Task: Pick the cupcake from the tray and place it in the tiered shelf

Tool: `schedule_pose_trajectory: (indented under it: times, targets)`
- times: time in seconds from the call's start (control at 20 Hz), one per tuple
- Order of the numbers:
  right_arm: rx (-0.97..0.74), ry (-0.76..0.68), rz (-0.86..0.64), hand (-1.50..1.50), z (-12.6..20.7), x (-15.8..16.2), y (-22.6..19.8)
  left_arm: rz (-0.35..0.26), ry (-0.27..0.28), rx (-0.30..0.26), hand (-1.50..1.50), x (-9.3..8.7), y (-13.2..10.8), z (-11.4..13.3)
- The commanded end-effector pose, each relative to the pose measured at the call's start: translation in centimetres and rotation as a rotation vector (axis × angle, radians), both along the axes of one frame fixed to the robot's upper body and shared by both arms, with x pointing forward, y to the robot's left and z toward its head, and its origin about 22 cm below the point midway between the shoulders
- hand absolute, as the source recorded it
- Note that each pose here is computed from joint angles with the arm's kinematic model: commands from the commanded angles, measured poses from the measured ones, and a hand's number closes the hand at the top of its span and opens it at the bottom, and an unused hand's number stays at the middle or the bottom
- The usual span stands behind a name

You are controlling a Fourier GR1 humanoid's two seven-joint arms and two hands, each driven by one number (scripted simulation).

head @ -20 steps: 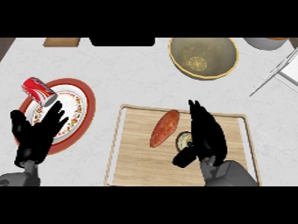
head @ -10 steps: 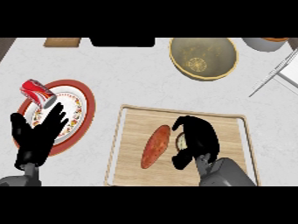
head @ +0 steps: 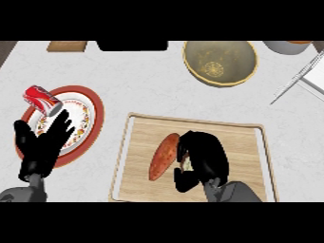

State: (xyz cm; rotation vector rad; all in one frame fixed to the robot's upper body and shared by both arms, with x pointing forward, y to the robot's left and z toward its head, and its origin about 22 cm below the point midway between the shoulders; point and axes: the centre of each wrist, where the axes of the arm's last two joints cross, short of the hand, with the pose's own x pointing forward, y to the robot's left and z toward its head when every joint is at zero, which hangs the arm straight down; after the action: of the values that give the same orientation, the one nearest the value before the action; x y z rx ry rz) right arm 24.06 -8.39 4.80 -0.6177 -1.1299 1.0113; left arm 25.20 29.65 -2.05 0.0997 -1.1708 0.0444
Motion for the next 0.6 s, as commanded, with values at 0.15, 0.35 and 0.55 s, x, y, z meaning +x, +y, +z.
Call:
schedule_pose_trajectory:
  times: [0.15, 0.35, 0.55]
  targets:
    - [0.076, -0.12, -0.426, 1.5, 1.8, 3.2, -7.4, 0.016, 0.054, -0.007, 0.0, -1.1, 1.3, -0.6]
    - [0.089, -0.218, -0.689, 1.5, 4.4, 4.7, -10.8, 0.007, 0.069, -0.01, 0.0, -1.5, 0.1, -1.7]
    - [0.06, -0.409, -0.741, 1.5, 11.4, 4.0, -10.3, 0.016, 0.064, 0.01, 0.0, -1.2, -0.3, -0.7]
